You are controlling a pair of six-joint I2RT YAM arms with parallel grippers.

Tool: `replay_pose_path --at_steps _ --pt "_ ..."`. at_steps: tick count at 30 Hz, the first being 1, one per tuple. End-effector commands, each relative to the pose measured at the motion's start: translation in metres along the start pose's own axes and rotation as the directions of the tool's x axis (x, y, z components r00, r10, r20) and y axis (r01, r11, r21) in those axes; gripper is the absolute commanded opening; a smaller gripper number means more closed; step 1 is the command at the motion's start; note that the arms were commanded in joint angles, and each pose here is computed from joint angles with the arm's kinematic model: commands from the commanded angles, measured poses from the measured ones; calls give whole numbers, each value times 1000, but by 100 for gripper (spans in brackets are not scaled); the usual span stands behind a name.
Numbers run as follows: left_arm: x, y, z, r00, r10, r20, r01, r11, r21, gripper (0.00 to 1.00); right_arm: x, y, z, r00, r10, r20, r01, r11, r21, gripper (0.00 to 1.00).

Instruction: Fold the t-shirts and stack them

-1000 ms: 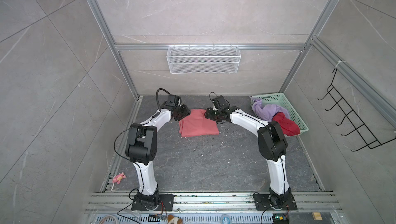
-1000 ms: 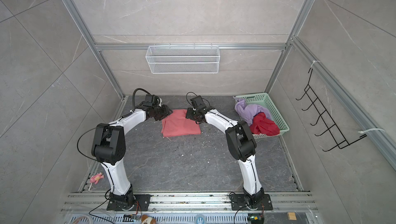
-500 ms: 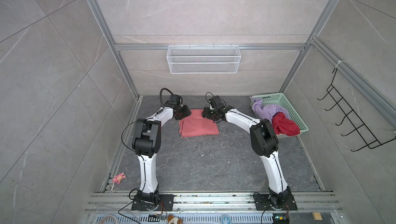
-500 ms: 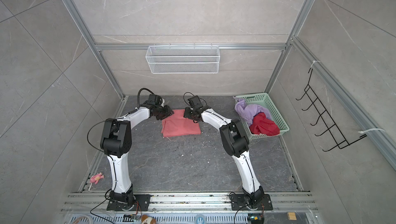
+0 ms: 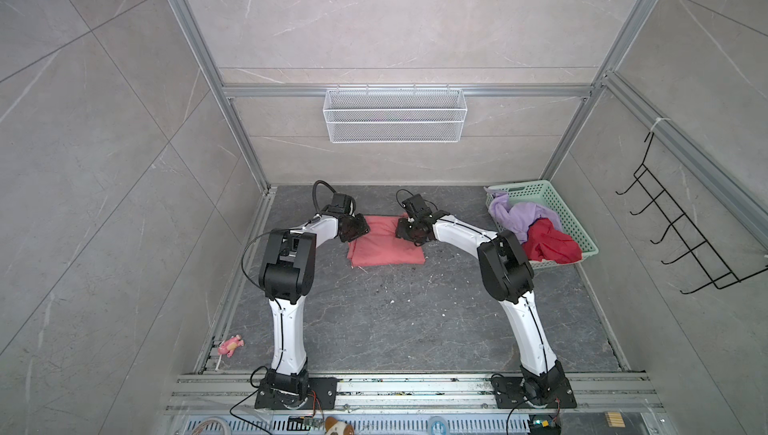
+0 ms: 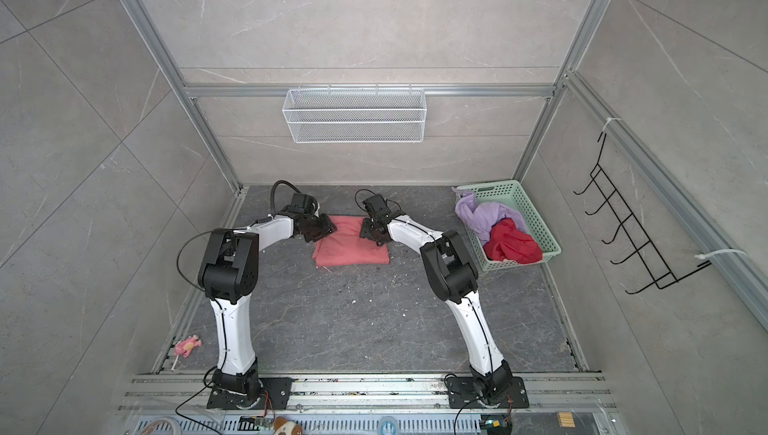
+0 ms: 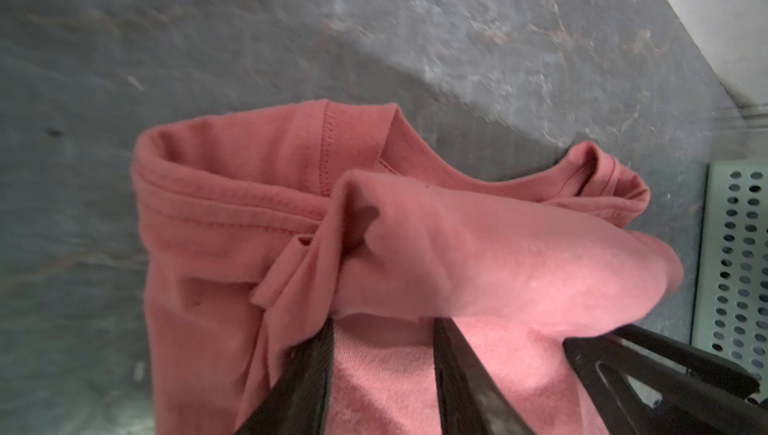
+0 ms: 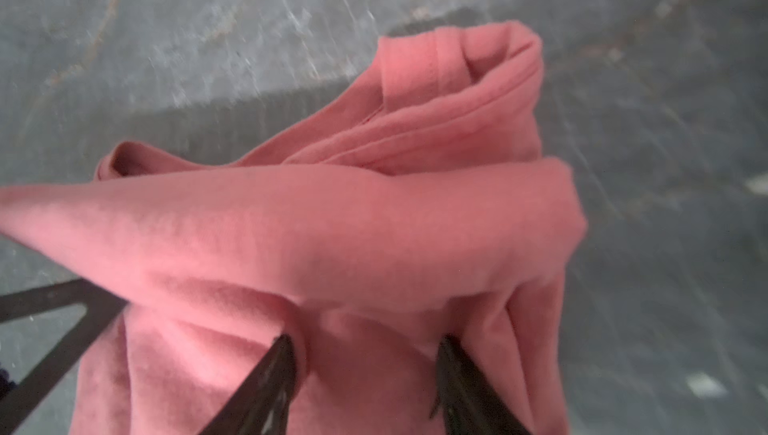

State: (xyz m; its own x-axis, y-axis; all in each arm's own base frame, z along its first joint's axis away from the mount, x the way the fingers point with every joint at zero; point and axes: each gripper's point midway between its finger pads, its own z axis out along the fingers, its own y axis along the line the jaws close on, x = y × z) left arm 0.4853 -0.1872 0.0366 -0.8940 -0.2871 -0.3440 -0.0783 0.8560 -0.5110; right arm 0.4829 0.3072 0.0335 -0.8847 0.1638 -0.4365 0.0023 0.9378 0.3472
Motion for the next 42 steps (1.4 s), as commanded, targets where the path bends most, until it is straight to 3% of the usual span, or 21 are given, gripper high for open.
replay_pose_path --at_steps 1,6,10,13,16,22,27,36,42 --pt "88 -7 17 979 -5 -203 -3 999 -39 44 51 -58 -8 992 3 -128 18 986 163 57" --pt "139 -56 21 968 10 -252 7 998 64 44 62 -100 -40 993 60 -106 -39 980 193 57" --pt "160 -99 12 963 50 -264 -6 986 166 44 64 -133 -68 996 51 -75 -32 970 242 58" --pt "148 -117 -10 979 56 -196 -9 972 234 46 53 -135 -95 999 20 -30 -13 974 227 58" --pt "128 -130 -40 987 118 -105 -88 963 255 51 38 -127 -122 999 -17 30 11 979 203 59" --pt "107 -138 -65 947 320 -44 -307 934 185 55 11 -125 -157 985 -103 139 66 968 243 71" --pt "103 -129 -55 910 409 -67 -399 909 118 56 -4 -131 -148 978 -150 142 109 959 262 81" --pt "99 -113 -34 895 434 -100 -428 900 79 56 -9 -152 -111 980 -178 86 155 961 230 81" --pt "92 -111 -19 903 418 -100 -409 907 98 56 -14 -152 -84 984 -158 85 149 983 105 80"
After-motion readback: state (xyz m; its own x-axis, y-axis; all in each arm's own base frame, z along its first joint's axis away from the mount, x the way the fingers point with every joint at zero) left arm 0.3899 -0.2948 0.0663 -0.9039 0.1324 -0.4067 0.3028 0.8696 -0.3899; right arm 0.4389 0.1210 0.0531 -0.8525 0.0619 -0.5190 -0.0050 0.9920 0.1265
